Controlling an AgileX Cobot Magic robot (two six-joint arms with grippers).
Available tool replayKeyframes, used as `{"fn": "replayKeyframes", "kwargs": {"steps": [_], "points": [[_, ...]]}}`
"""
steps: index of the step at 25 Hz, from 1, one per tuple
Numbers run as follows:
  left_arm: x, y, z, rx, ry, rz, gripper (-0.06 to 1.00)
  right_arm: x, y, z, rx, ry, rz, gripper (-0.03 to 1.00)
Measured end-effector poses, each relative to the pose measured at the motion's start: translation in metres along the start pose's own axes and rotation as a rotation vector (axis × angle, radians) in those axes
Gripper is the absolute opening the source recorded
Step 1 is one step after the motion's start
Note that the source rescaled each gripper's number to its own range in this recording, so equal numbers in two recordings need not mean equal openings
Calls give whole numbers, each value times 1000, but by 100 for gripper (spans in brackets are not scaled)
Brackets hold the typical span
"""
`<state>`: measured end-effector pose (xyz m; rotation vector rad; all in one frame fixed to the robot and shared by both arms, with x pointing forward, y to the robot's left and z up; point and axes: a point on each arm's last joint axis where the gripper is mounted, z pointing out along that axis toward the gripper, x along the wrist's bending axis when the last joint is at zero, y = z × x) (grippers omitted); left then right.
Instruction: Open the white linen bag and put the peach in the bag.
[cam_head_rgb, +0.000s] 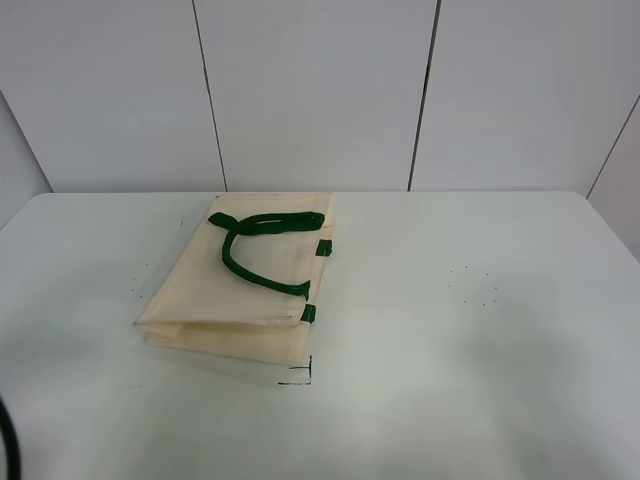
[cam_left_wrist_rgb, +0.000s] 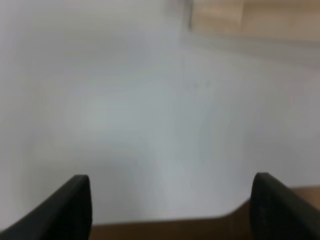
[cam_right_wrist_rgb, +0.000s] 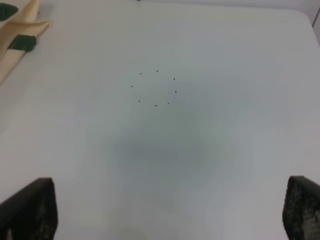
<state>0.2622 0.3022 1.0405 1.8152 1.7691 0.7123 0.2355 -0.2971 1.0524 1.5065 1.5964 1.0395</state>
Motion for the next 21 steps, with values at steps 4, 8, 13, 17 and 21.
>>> {"fn": "replayKeyframes", "kwargs": {"steps": [4,8,13,17,21], "points": [[0,-11,-12,-114,3,1,92,0,0,0,0,0,0,100],[0,-20,-21,-201,5,0,92,0,0,0,0,0,0,100],[0,-24,-24,-231,6,0,92,0,0,0,0,0,0,100],[0,-24,-24,-231,7,0,92,0,0,0,0,0,0,100],[0,-24,-24,-231,7,0,92,0,0,0,0,0,0,100]]}}
